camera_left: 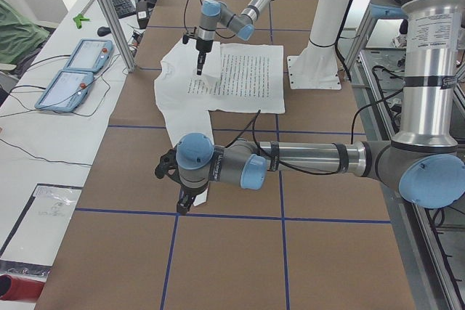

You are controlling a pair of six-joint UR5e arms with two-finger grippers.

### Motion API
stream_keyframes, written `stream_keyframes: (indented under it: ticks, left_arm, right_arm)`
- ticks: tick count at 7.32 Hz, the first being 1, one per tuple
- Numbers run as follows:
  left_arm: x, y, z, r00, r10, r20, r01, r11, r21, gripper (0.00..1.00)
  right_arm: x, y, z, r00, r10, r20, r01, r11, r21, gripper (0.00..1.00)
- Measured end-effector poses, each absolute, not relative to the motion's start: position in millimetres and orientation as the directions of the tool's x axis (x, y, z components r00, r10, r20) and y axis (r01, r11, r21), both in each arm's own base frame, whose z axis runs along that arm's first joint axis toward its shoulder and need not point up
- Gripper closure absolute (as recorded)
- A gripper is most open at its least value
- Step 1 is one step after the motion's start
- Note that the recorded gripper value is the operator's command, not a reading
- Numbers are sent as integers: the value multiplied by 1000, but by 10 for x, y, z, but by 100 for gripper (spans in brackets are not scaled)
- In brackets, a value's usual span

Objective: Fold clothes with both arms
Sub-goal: 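Grasp the sleeve with the right gripper and fold it across the shirt chest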

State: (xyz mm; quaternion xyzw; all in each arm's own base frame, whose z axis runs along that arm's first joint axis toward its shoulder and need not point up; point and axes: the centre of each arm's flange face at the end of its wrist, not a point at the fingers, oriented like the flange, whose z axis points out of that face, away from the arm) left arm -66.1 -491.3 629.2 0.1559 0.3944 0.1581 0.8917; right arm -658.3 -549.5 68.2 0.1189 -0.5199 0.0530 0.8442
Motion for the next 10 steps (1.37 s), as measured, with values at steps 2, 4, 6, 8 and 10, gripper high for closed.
stream_keyframes:
  ticks: [2,4,6,8,10]
  left_arm:
    - [-661,-4941,6282,640,405,-653,-159,901,404,0]
    - [-656,-4950,6276,640,406,-653,-159,901,404,0]
    - [-653,-4986,6303,640,396,-658,-155,906,395,0]
    - [-637,-5075,6318,660,280,-697,-38,939,341,0]
    - [-359,-5065,6501,657,171,-734,87,950,300,0]
  right_arm:
    - [-6692,-5341,490,420,-60,906,-204,966,159,0]
    - [-6805,-5217,492,420,-72,905,-186,969,163,0]
    - [-6802,-5239,515,428,-69,901,-187,969,163,0]
    - [-6579,-5406,556,480,-37,877,-189,971,145,0]
    - [-5981,-5596,703,590,20,807,-152,985,86,0]
